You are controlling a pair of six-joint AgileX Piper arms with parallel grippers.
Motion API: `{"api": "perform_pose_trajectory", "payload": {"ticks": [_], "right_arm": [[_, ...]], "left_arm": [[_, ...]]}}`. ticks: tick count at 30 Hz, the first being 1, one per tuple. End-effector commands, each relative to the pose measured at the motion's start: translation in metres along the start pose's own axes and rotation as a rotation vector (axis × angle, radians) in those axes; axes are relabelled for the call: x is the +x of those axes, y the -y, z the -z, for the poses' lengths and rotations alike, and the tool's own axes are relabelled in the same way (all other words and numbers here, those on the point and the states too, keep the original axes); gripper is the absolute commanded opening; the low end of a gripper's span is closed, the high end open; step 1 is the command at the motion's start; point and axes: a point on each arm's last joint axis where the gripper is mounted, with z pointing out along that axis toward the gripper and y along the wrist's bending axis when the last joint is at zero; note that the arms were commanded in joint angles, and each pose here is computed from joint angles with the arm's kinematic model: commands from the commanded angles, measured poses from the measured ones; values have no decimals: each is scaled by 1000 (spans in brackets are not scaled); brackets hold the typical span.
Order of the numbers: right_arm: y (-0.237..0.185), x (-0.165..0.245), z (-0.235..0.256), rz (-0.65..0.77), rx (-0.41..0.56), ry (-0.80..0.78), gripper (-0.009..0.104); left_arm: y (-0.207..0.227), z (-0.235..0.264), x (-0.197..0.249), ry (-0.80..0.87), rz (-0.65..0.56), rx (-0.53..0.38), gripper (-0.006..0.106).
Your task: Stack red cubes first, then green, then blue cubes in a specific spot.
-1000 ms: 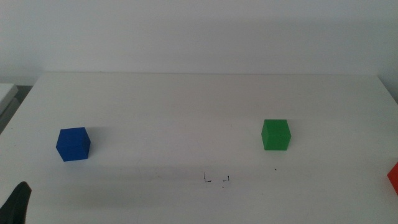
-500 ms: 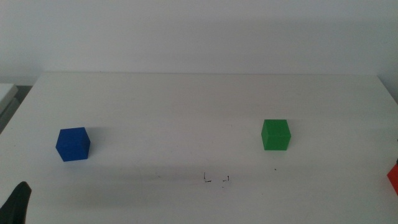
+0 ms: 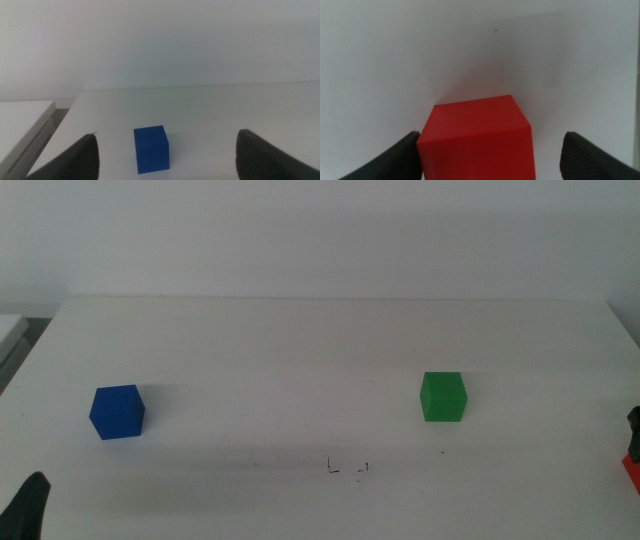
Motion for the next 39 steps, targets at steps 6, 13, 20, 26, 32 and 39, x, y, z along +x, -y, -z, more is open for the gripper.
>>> {"api": "perform_pose_trajectory", "payload": {"ticks": [6,13,20,26,32,39], "right_arm": [[3,-4,-10,10,5,-4,76],[3,-3,-16,3,-1,-22,55],[2,-2,-16,-32,4,-42,28],[-5,-1,1,-58,48,-17,28],[-39,-8,36,-62,67,-10,28],[-111,-20,76,-58,53,34,28]], "left_arm": [[0,0,-2,20,2,0,94],[0,0,-2,20,2,0,94],[0,0,-2,20,2,0,94],[0,0,-2,20,2,0,94],[0,0,-2,20,2,0,94],[0,0,-2,20,2,0,94]]}}
